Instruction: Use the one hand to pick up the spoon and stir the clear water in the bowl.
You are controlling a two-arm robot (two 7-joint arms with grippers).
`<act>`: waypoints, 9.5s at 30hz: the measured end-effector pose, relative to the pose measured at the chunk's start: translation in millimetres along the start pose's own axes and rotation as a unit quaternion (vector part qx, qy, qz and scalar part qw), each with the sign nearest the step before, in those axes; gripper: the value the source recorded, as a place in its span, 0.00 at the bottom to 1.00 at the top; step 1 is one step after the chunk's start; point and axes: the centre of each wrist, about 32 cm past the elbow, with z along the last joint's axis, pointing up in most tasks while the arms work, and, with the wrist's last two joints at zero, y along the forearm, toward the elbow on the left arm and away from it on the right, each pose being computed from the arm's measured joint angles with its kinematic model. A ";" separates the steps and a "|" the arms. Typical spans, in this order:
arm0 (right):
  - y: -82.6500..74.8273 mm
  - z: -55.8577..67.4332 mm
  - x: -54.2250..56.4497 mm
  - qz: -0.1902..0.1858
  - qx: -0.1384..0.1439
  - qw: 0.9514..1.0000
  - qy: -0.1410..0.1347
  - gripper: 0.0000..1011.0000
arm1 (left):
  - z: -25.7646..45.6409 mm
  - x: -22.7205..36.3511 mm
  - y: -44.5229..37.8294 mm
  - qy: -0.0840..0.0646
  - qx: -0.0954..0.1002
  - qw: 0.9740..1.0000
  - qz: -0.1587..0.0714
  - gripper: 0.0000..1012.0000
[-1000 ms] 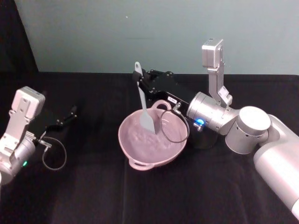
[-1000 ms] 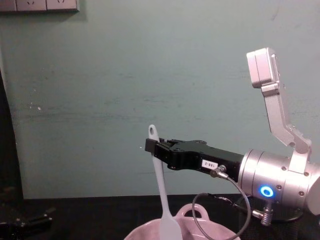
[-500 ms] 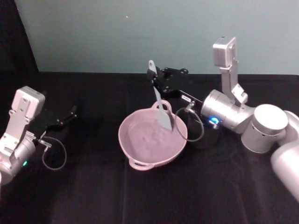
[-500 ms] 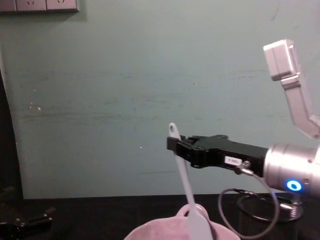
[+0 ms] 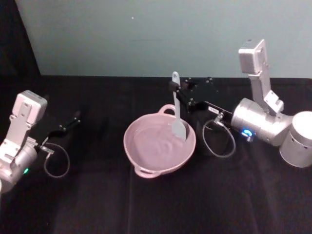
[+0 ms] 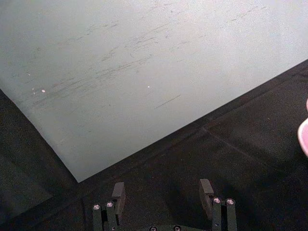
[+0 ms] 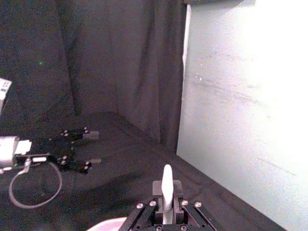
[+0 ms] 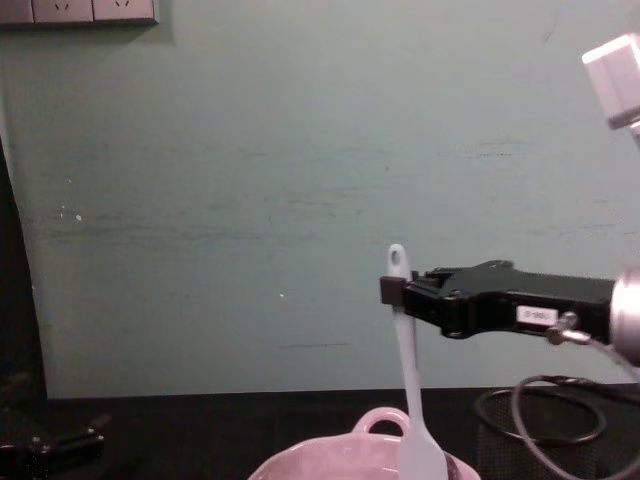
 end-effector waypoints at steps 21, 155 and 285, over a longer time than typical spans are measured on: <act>-34.0 27.3 -17.0 0.057 -0.042 0.996 0.055 0.12 | 0.0 0.0 0.0 0.000 0.000 1.000 0.000 1.00; 40.0 7.0 -45.0 0.029 0.000 0.997 0.077 0.12 | 0.0 0.0 0.0 0.000 0.000 1.000 0.000 1.00; 46.7 -7.6 -44.5 -0.079 0.027 0.995 0.062 0.12 | 0.0 0.0 0.0 0.000 0.000 1.000 0.000 1.00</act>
